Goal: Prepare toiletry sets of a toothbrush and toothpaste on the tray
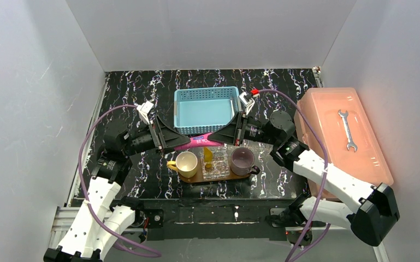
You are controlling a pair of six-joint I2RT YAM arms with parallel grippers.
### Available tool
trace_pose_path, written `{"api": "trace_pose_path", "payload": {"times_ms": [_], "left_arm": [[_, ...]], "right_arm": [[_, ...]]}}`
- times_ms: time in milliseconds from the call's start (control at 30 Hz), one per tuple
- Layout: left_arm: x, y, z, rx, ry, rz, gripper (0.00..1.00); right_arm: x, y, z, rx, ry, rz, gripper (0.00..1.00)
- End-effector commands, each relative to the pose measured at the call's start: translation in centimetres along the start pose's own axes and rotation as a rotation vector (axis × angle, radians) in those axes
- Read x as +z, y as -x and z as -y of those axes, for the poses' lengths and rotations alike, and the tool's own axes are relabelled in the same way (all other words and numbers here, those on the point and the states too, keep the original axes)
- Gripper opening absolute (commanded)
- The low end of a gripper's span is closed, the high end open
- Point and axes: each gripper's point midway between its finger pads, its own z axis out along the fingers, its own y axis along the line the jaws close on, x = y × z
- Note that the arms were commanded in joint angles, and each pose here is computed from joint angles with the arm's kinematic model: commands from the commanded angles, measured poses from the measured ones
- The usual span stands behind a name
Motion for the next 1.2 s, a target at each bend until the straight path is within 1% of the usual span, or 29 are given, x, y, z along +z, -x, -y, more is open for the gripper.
{"api": "trace_pose_path", "payload": {"times_ms": [0,67,133,167,300,333,567,900,1033,1167], "left_arm": [[-0.6,-0.5,0.2,0.058,0.031,-0.021,0.78],[-0.9,-0.7,-0.2,0.077,0.068,-0.026,0.81],[-1.2,-0.9,-0.7,0.105,0.108,-0.03,0.86],[-1.4,-1.1,-1.0,0.108,0.131,-0.034,0.88],[-2.1,-1.3,-1.7,0.144,0.192,-0.036,0.98],[-2.2,-1.3,-1.9,0.152,0.206,-0.034,0.98],[-3.0,-1.3,-3.5,0.193,0.305,-0.027,0.98],[-4.5,-1.5,-6.8,0.247,0.468,-0.037,0.98],[-5.1,-1.5,-8.2,0.265,0.535,-0.033,0.98],[-5.7,-1.5,-10.0,0.269,0.61,-0.034,0.98]], "right_arm": [[-0.5,2.2,-3.1,-0.158,-0.006,0.039,0.01],[-0.7,2.6,-3.2,-0.196,-0.049,0.033,0.01],[-1.0,2.6,-2.8,-0.217,-0.108,0.005,0.01],[-1.2,2.7,-2.6,-0.243,-0.136,-0.006,0.01],[-2.4,3.4,-1.7,-0.31,-0.284,-0.037,0.01],[-2.8,3.5,-1.4,-0.322,-0.322,-0.048,0.01],[-5.9,5.0,0.5,-0.414,-0.593,-0.105,0.01],[-9.1,4.5,3.7,-0.435,-0.862,-0.292,0.01],[-9.4,3.8,4.2,-0.448,-0.918,-0.366,0.01],[-8.9,3.3,4.5,-0.497,-0.985,-0.405,0.01]]}}
